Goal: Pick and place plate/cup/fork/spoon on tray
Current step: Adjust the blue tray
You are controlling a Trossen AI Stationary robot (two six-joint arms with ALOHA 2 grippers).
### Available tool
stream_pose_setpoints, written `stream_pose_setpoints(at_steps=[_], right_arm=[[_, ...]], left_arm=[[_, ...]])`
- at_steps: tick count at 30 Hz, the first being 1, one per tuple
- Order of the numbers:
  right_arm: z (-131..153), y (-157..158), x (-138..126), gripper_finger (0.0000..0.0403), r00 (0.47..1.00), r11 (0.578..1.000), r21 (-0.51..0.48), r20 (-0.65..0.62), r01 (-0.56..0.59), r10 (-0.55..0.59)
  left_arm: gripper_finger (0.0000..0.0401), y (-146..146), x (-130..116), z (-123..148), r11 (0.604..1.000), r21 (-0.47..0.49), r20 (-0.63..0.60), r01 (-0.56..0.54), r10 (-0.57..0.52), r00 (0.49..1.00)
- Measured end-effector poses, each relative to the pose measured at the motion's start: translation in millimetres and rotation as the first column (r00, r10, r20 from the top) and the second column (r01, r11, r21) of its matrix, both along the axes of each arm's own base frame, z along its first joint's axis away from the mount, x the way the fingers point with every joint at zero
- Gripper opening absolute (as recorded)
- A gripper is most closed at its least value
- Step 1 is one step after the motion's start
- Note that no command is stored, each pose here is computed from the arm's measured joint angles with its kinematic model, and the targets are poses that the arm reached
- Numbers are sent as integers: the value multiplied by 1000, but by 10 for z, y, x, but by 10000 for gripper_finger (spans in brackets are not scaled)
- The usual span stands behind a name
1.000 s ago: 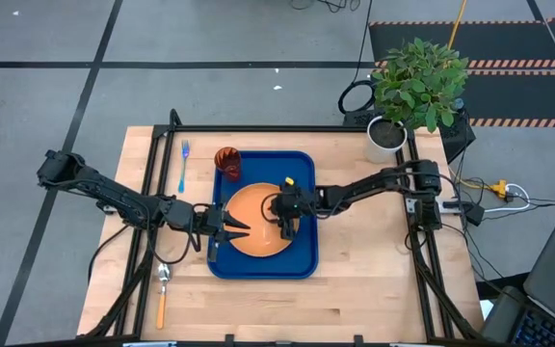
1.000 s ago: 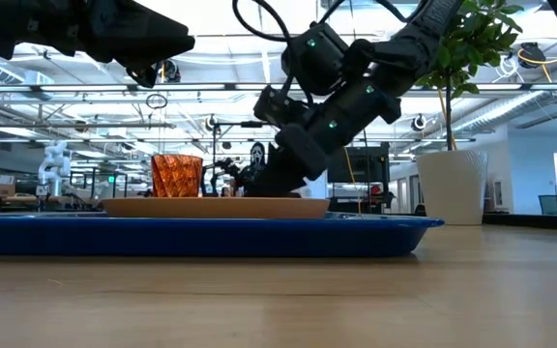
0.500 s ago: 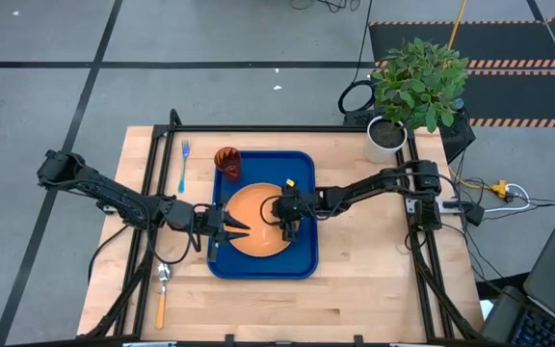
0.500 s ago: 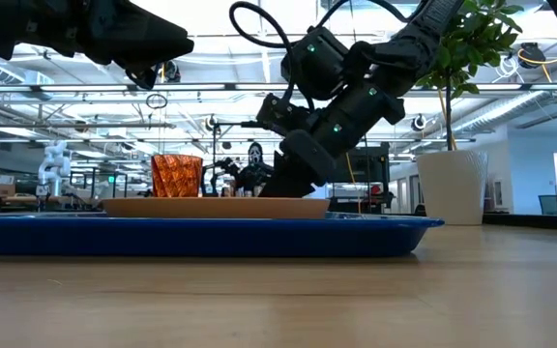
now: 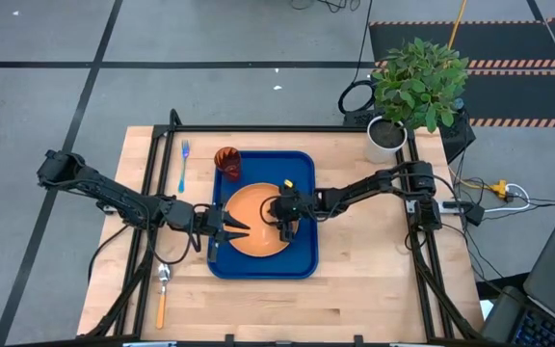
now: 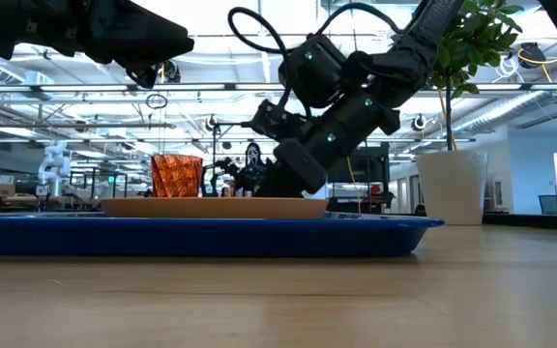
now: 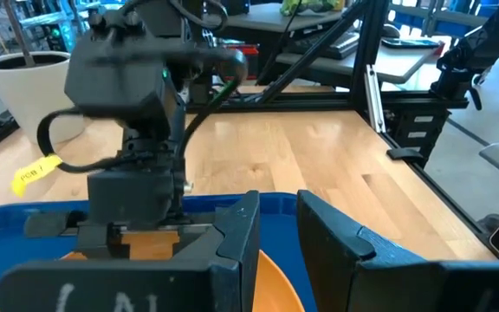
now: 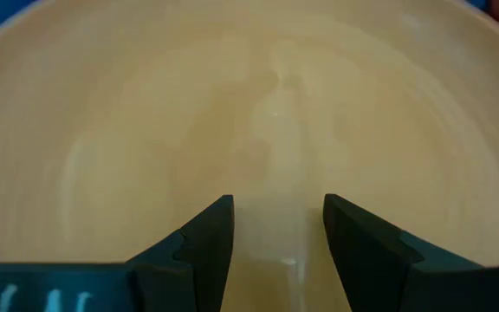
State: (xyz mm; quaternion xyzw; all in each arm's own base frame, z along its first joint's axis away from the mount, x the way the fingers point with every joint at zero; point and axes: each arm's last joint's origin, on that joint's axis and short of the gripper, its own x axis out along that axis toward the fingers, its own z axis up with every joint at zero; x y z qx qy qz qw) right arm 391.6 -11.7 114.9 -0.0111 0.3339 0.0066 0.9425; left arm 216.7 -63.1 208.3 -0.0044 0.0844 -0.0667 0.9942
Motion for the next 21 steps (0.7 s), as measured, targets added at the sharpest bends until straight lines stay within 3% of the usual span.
stream_pose_setpoints(at_steps=[21], right_arm=[[17, -132, 4, 171, 999, 999, -2, 17, 35, -35]], left_arm=[[81, 0, -1, -5, 1000, 0, -5, -1, 1, 1000]])
